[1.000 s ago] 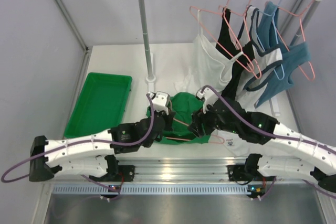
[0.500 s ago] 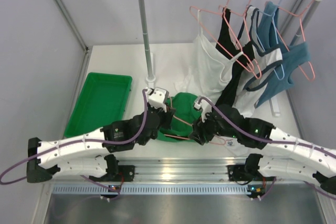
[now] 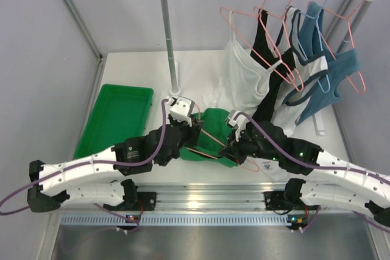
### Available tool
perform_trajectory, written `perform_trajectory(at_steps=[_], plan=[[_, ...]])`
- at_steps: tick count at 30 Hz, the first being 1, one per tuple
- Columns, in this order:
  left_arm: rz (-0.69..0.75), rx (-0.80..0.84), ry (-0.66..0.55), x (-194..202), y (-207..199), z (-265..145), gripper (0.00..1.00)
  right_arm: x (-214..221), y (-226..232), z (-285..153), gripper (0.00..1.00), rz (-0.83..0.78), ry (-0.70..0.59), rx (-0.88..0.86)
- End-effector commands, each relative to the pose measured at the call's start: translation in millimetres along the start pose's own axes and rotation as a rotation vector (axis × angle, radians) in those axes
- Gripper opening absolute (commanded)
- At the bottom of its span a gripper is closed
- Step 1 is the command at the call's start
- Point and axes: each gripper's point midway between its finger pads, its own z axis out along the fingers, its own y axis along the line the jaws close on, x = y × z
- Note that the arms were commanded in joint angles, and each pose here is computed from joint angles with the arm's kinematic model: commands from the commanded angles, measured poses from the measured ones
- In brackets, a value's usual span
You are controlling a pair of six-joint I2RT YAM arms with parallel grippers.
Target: Place the tank top on the hanger
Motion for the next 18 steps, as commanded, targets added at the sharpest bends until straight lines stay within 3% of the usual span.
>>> perform_trajectory(at_steps=[1, 2, 6, 18], plan=[[-0.059, 0.018, -0.1, -44.8, -7.3, -9.1, 0.21, -44.1, -2.4, -11.7, 0.0, 0.009, -0.156, 0.034], [-0.059, 0.019, -0.106, -48.3, -7.8, -9.7, 0.31, -48.4, -1.0, -14.5, 0.0, 0.01, -0.169, 0.03], [-0.043, -0.004, -0.106, -53.8, -2.9, -13.0, 0.46, -59.1, -6.3, -21.9, 0.0, 0.018, -0.205, 0.071], [-0.058, -0.03, -0.188, -89.2, 24.6, -47.6, 0.54, -99.6, -15.3, -42.6, 0.0, 0.064, -0.296, 0.171]])
